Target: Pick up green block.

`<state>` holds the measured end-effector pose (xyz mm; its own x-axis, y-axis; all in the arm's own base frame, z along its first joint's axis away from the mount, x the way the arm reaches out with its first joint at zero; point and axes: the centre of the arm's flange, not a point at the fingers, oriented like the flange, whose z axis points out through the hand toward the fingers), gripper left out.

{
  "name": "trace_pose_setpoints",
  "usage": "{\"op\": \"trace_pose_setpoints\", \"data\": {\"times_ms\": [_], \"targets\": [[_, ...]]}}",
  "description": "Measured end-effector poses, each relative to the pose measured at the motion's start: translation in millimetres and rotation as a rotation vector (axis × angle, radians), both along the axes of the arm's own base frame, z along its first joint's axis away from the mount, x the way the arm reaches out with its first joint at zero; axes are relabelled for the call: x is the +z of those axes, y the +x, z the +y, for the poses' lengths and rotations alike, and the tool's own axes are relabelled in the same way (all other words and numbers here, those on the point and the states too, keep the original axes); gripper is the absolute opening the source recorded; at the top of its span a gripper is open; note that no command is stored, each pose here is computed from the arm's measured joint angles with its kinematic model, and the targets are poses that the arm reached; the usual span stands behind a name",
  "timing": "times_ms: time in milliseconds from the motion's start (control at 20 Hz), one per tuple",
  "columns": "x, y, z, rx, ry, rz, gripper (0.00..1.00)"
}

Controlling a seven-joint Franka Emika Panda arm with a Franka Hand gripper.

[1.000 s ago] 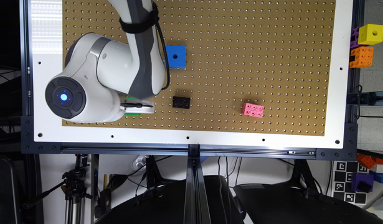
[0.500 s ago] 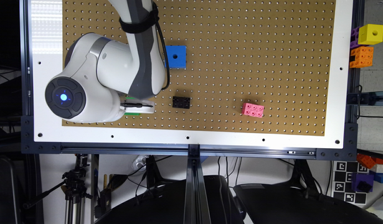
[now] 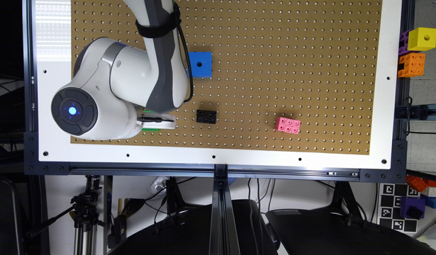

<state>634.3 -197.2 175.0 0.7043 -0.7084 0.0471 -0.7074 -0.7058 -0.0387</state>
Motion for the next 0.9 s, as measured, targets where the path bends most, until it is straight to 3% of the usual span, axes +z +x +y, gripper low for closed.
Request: {"op": "trace_pose_setpoints", "data": {"times_ms": [650, 900], "targets": [[2.2, 0.2, -0.1, 0.0, -0.0002, -0.0002, 0.0], [33.2, 1.4, -0.6, 0.0008, 0.0007, 0.008, 0.0]]}}
